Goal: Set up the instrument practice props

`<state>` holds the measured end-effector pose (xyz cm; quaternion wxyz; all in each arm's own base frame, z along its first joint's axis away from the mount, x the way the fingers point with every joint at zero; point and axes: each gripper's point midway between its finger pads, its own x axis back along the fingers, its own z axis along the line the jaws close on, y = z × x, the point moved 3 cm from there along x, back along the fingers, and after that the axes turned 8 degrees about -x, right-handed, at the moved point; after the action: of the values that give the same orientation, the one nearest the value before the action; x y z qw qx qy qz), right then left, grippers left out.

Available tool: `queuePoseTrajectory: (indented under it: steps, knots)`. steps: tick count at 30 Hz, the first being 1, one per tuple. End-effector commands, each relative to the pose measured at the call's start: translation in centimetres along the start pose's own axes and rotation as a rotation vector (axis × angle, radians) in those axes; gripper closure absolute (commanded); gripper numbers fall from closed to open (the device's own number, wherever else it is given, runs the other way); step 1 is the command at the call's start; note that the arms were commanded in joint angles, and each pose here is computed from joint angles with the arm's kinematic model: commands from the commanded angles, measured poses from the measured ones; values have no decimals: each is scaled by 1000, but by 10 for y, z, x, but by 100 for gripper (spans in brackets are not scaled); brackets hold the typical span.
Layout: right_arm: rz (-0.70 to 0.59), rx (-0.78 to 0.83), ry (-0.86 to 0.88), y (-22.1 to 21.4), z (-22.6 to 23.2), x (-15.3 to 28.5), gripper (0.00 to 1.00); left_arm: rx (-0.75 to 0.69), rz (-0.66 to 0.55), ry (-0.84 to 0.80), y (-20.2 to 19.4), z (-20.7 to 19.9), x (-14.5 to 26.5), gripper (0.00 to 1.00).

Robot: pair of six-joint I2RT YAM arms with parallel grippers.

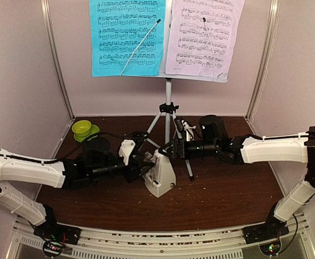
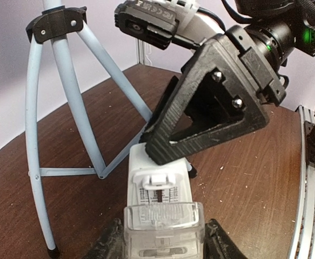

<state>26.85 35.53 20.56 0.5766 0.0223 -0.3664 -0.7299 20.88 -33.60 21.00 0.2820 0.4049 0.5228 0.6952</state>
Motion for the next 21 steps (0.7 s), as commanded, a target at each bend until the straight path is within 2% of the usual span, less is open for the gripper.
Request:
queuePoseTrajectory:
  steps: [1, 10, 16, 21]
  knots:
    - [215, -68, -302, -60, -78, -1, 40, 112, 23, 64, -4, 20, 16, 92]
    - [221, -64, -267, -56, -68, -5, 37, 366, 311, 241, -65, 64, 39, 91]
    - [221, -61, -258, -57, -65, -4, 36, 453, 522, 350, -96, 90, 43, 91]
    - [231, -52, -259, -59, -64, -3, 35, 511, 638, 386, -111, 109, 34, 90]
